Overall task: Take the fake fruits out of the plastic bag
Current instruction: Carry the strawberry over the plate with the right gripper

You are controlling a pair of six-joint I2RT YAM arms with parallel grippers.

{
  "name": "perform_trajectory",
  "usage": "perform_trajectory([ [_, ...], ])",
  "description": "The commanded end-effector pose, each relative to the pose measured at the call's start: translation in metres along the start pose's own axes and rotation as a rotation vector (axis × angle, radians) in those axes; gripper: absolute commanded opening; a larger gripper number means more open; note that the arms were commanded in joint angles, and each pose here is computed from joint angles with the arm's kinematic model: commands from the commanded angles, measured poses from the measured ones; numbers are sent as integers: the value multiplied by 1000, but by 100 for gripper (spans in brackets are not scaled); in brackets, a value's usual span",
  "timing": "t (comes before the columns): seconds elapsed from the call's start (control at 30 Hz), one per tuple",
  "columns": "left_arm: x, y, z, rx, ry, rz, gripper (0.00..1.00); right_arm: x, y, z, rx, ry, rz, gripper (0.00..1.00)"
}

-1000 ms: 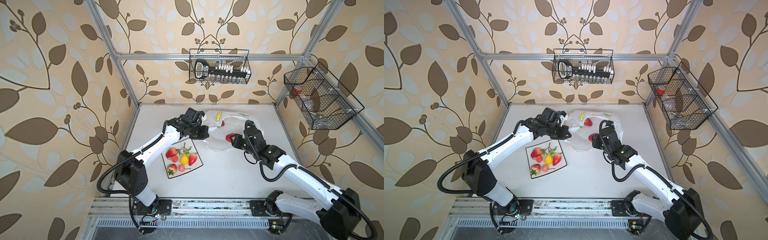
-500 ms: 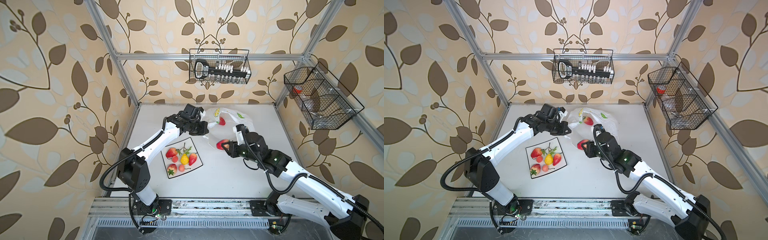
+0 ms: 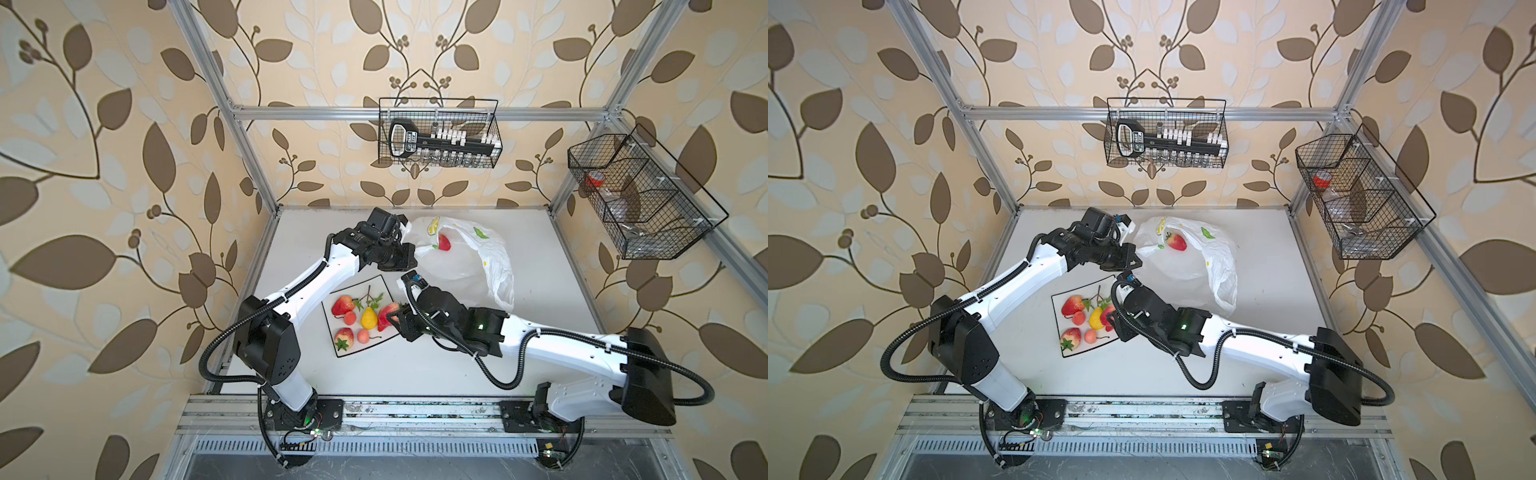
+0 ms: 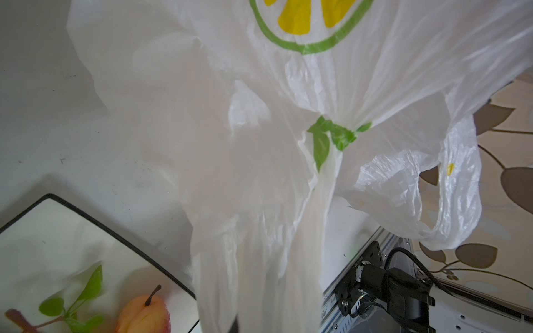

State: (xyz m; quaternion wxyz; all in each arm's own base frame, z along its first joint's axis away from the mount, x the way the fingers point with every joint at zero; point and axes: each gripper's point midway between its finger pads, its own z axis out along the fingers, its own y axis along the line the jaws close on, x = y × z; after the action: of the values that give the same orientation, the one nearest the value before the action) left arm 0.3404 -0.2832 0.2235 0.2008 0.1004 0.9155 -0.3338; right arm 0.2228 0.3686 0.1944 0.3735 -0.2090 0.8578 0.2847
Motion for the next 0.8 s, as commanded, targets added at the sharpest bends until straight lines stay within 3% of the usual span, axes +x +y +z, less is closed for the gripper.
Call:
perform_trajectory([
  [0.0, -11, -12, -13, 26, -30, 35, 0, -26, 4, 13, 23, -104, 21, 45],
  [0.4, -12, -12, -19, 15, -30, 43, 0, -27, -1, 93, 97, -63, 24, 44],
  [0.77, -13, -8, -23, 7, -35, 42, 0, -10, -28, 139, 134, 22, 50, 45],
])
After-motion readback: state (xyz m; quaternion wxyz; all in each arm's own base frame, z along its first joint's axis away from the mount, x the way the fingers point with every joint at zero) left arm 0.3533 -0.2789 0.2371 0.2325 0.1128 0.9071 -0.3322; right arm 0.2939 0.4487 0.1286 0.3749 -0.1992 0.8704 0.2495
